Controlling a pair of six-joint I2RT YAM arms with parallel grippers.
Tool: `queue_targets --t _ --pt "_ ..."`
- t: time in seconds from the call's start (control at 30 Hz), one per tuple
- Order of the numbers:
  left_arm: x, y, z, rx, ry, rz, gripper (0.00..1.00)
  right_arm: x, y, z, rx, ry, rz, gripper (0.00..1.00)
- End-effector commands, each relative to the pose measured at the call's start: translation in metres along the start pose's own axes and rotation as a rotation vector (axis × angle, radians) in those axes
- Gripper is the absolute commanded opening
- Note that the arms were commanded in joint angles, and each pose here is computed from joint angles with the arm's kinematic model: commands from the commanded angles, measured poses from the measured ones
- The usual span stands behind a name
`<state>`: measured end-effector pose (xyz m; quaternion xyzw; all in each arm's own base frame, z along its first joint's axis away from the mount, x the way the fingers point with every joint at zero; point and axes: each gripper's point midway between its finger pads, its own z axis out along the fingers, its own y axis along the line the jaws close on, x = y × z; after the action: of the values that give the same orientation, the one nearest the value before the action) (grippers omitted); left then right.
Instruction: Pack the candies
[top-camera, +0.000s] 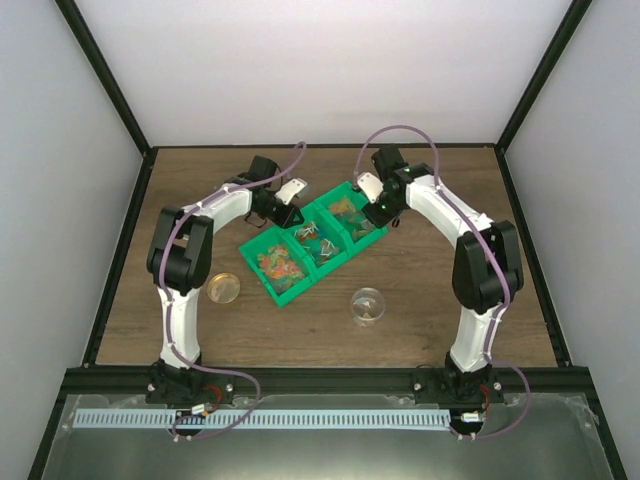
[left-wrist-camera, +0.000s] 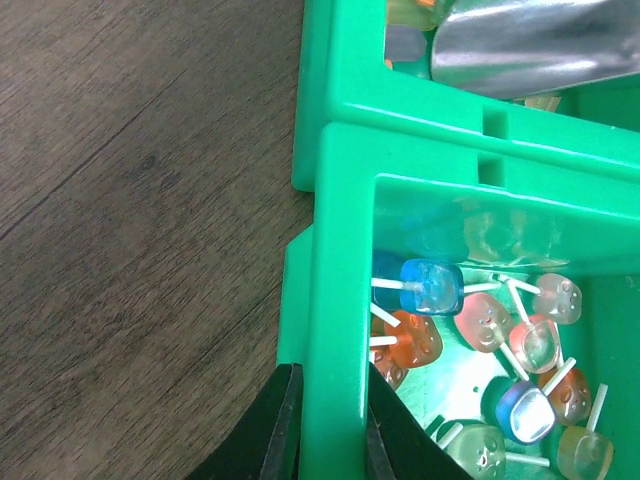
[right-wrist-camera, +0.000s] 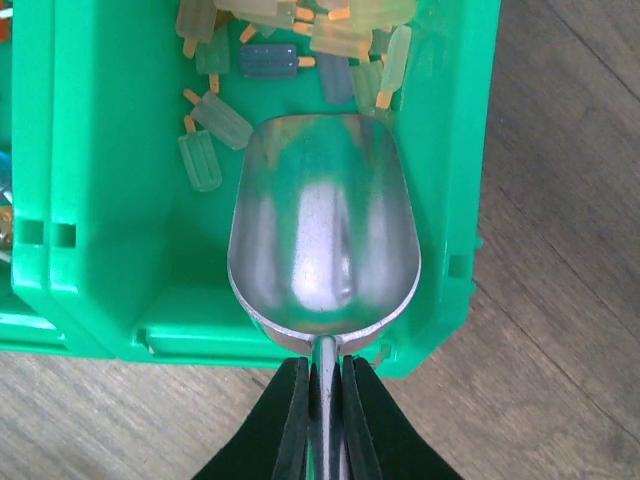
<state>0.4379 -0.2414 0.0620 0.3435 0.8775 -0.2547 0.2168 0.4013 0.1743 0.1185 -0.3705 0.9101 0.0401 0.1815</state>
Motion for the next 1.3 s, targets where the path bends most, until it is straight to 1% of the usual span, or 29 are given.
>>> queue_targets --t 0.0,0.17,0.43,0.6,0.7,0.8,0.87,0.97,1.13,1.2,1.27 --pt "-0.003 -0.004 -0.003 0.02 -0.01 0.07 0.04 0.005 0.005 0.017 -0.01 0.048 -0.015 0.01" --pt "-0.005 -0.005 -0.001 0.04 -0.001 0.1 0.04 0.009 0.021 0.034 -0.048 0.08 -0.029 0.01" --pt "-0.004 -0.007 0.002 0.059 0.0 0.143 0.04 0.015 0.032 0.057 -0.091 0.069 0.015 0.01" --pt "-0.003 -0.01 0.003 0.079 -0.003 0.176 0.04 0.021 0.043 0.069 -0.115 -0.009 0.03 0.01" --pt "-0.003 -0.012 0.004 0.097 -0.002 0.199 0.04 0.016 0.047 0.075 -0.133 -0.056 0.066 0.01" --pt "-0.004 -0.011 0.003 0.094 0.001 0.225 0.04 0.009 0.043 0.075 -0.111 -0.113 0.096 0.01" --pt "-0.003 -0.011 0.003 0.097 0.003 0.24 0.04 0.005 0.042 0.073 -0.097 -0.155 0.096 0.01" --pt "-0.002 -0.01 0.004 0.095 0.009 0.24 0.04 -0.001 0.043 0.062 -0.08 -0.269 0.075 0.01" --pt "0.0 -0.007 0.005 0.095 0.017 0.228 0.04 -0.008 0.039 0.052 -0.037 -0.394 0.065 0.01" --pt "0.001 -0.006 0.005 0.094 0.019 0.224 0.04 -0.009 0.035 0.047 -0.016 -0.43 0.063 0.01" --pt "0.001 -0.007 0.004 0.095 0.02 0.23 0.04 -0.01 0.03 0.046 0.01 -0.434 0.07 0.01"
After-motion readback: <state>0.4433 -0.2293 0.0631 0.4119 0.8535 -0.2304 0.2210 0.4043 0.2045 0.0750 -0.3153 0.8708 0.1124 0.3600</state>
